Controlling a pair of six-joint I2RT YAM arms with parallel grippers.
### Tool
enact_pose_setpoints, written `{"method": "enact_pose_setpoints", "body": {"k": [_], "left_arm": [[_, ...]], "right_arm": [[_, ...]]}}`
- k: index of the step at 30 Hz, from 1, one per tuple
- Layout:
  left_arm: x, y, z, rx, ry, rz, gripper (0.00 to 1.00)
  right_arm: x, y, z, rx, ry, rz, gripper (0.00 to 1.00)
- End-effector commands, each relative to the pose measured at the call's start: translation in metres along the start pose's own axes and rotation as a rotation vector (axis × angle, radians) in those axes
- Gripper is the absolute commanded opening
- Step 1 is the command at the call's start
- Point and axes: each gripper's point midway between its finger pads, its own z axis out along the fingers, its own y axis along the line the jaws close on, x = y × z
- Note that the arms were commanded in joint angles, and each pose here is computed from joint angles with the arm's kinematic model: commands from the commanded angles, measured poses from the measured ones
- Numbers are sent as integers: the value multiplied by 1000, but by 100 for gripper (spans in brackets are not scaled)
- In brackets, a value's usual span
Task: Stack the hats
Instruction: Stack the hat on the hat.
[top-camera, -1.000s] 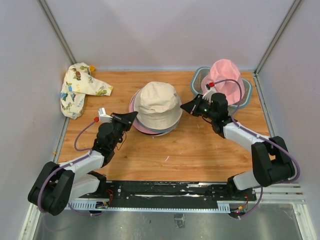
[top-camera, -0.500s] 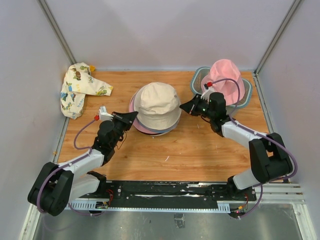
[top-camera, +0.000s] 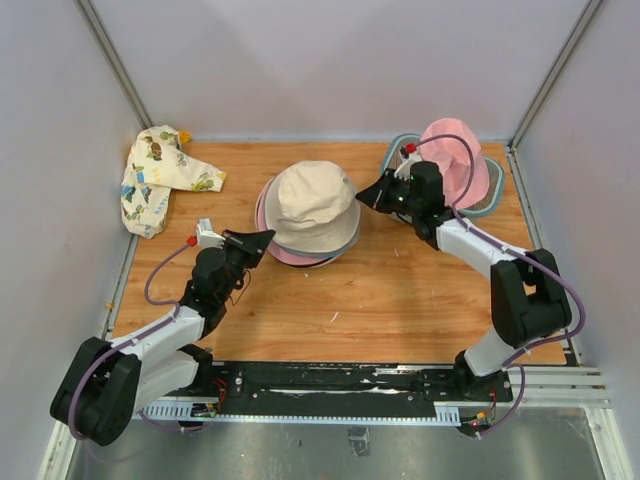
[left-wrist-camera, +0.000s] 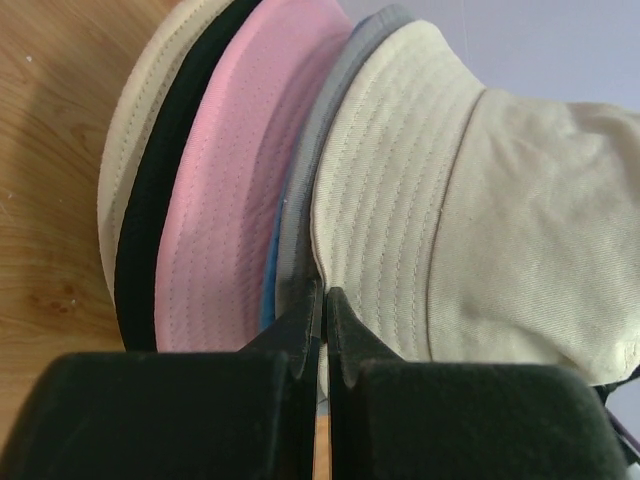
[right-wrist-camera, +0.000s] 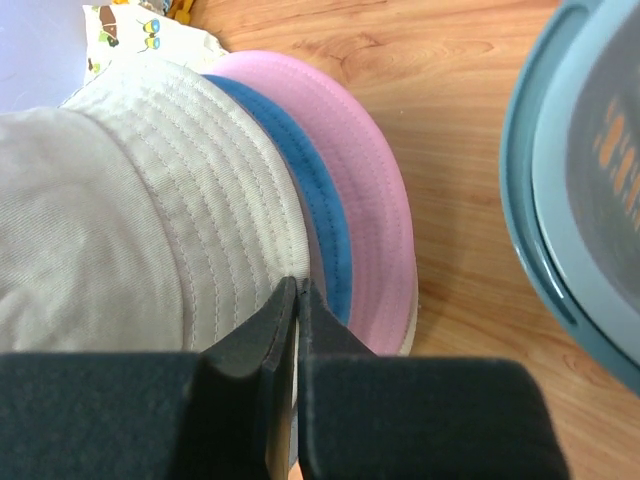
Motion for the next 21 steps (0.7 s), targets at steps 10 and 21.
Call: {"method": "enact_pose_setpoints", "body": {"k": [10, 21], "left_arm": [[22, 56, -21, -133, 80, 30, 1], [-9, 28, -30, -99, -37, 51, 32]], "right_arm": [[-28, 7, 50, 68, 15, -66, 2], [-59, 23, 41, 76, -48, -120, 47]]}}
